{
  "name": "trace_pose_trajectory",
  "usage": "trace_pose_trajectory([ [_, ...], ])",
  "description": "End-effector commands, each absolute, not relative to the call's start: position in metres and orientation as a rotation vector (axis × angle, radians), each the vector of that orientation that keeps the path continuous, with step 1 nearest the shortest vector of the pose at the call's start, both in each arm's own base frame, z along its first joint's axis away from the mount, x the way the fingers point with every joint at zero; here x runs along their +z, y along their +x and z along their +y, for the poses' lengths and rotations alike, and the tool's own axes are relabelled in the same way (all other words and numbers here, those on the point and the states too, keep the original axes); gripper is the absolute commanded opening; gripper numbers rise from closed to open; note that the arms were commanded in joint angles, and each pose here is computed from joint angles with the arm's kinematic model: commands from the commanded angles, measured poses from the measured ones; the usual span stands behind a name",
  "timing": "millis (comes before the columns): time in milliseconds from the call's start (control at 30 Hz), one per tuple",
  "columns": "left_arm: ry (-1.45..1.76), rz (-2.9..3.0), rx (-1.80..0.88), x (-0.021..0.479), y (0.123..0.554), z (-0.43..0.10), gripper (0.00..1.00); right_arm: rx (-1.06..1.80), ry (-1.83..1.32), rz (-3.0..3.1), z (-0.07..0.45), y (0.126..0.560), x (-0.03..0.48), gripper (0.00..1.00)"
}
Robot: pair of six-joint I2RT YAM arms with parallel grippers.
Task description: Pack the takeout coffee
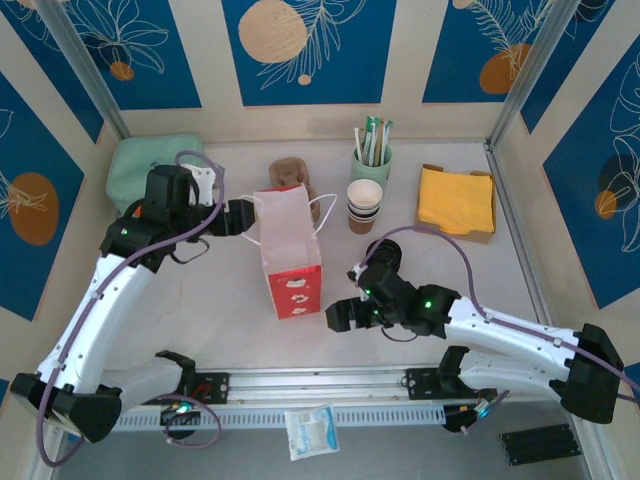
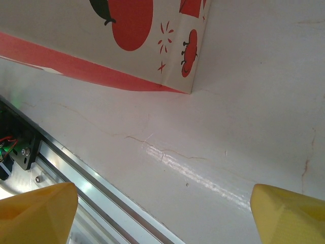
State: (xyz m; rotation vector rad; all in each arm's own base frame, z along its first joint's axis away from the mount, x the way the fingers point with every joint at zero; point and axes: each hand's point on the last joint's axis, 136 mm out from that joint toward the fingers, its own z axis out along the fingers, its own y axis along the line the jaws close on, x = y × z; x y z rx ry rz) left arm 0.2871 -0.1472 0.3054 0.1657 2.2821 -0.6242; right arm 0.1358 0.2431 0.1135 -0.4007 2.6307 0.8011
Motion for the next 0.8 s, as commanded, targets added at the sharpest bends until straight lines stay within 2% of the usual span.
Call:
trace_pose_trajectory([
  [0, 0.186, 2.233, -0.664, 0.322, 0.288, -0.155, 0.76, 0.788, -0.405, 2.610, 0.245, 0.140, 0.112, 0.89],
  [133, 0.183, 2.233, -0.663, 0.322, 0.291, -0.156, 0.66, 0.797, -0.423, 2.609, 0.249, 0.141, 0.111, 0.89],
  [233, 0.175, 2.228, -0.656, 0.324, 0.292, -0.154, 0.54, 0.803, -0.451, 2.613, 0.256, 0.142, 0.109, 0.89],
  [600, 0.109, 2.202, -0.536, 0.328, 0.291, -0.133, 0.20, 0.808, -0.569, 2.602, 0.289, 0.166, 0.105, 0.86],
  [767, 0.061, 2.185, -0.398, 0.330, 0.293, -0.112, 0.10, 0.807, -0.620, 2.592, 0.308, 0.183, 0.104, 0.83],
])
